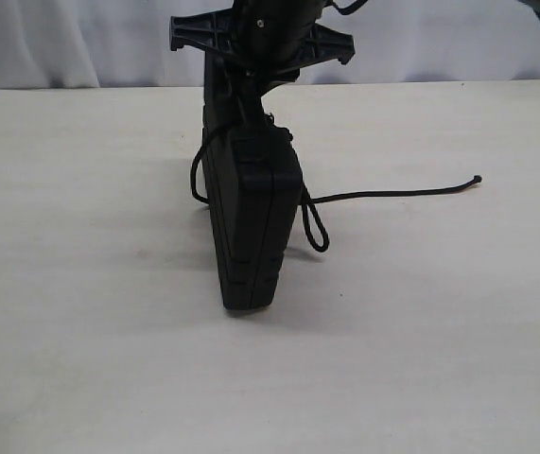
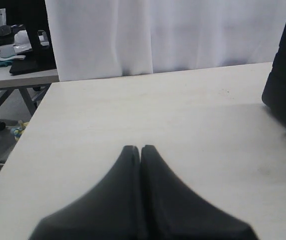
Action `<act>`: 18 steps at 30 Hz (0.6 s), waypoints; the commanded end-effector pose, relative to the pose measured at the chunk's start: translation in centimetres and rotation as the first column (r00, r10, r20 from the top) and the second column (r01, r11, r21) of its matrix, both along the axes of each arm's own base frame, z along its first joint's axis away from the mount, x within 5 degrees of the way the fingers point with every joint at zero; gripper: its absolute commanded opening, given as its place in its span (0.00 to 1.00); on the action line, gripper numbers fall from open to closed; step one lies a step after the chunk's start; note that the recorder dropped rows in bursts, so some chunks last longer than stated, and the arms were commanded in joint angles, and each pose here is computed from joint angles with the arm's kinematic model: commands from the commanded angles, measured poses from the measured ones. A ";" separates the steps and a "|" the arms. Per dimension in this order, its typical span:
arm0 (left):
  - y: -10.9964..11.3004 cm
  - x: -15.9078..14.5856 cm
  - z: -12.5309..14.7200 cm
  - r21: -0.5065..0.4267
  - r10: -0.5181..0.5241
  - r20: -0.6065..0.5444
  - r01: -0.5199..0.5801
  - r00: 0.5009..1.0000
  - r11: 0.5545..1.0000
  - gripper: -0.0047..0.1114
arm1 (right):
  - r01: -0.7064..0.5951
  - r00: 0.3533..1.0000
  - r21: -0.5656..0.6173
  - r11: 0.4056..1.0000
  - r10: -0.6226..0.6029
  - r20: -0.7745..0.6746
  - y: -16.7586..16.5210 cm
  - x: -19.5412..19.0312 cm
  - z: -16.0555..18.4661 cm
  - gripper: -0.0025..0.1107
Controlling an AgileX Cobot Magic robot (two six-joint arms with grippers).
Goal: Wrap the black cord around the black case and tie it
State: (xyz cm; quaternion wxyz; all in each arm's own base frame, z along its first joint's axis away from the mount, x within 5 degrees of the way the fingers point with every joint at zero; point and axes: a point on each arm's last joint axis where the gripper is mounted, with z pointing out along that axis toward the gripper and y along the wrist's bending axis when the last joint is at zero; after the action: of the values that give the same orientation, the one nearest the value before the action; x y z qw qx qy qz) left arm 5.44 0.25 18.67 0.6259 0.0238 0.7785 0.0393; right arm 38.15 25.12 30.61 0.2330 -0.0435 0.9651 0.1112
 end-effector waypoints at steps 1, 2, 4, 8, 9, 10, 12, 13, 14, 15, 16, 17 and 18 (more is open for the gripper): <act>0.0 0.0 -0.1 -0.003 -0.006 0.001 0.006 1.000 1.000 0.04 | -0.001 0.999 -0.008 1.000 0.001 -0.041 0.3 -0.1 -0.7 0.06; 0.0 0.0 -0.1 -0.003 -0.006 0.001 0.006 1.000 1.000 0.04 | -0.001 0.999 -0.008 1.000 0.001 -0.041 0.3 -0.1 -0.7 0.06; 0.0 0.0 -0.1 -0.003 -0.006 0.001 0.006 1.000 1.000 0.04 | -0.001 0.999 -0.008 1.000 0.001 -0.041 0.3 -0.1 -0.7 0.06; 0.0 0.0 -0.1 -0.003 -0.006 0.001 0.006 1.000 1.000 0.04 | -0.001 0.999 -0.008 1.000 0.001 -0.041 0.3 -0.1 -0.7 0.06; 0.0 0.0 -0.1 -0.003 -0.006 0.001 0.006 1.000 1.000 0.04 | -0.001 0.999 -0.008 1.000 0.001 -0.041 0.3 -0.1 -0.7 0.06; 0.0 0.0 -0.1 -0.003 -0.006 0.001 0.006 1.000 1.000 0.04 | -0.002 0.999 -0.007 1.000 0.002 -0.039 0.3 -0.1 -0.7 0.06; 0.0 0.0 -0.1 -0.003 -0.006 0.001 0.006 1.000 1.000 0.04 | -0.002 1.000 -0.008 1.000 0.002 -0.019 0.3 0.1 -0.6 0.06; 0.0 0.0 -0.1 -0.003 -0.006 0.001 0.006 1.000 1.000 0.04 | -0.003 1.000 -0.009 1.000 0.003 -0.010 0.2 0.1 -0.6 0.06; 0.0 0.0 -0.1 -0.003 -0.006 0.001 0.006 1.000 1.000 0.04 | -0.003 1.000 -0.015 1.000 0.002 -0.006 0.2 0.2 -0.6 0.06; 0.0 0.0 -0.1 -0.003 -0.006 0.001 0.006 1.000 1.000 0.04 | -0.003 1.000 -0.018 1.000 0.002 -0.003 0.2 0.2 -0.6 0.06; 0.0 0.0 -0.1 -0.003 -0.006 0.001 0.006 1.000 1.000 0.04 | -0.002 1.000 -0.021 1.000 0.002 -0.001 0.2 0.2 -0.6 0.06; 0.0 0.0 -0.1 -0.003 -0.006 0.001 0.006 1.000 1.000 0.04 | -0.002 1.000 -0.021 1.000 0.002 -0.001 0.2 0.2 -0.6 0.06; 0.0 0.0 -0.1 -0.003 -0.006 0.001 0.006 1.000 1.000 0.04 | -0.002 1.000 -0.021 1.000 0.002 -0.001 0.2 0.2 -0.6 0.06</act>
State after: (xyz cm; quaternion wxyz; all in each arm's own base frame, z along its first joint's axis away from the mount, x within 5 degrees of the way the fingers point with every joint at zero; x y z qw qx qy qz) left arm 5.44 0.25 18.67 0.6259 0.0238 0.7785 0.0393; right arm 38.19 25.09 30.62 0.2354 -0.0443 0.9647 0.1090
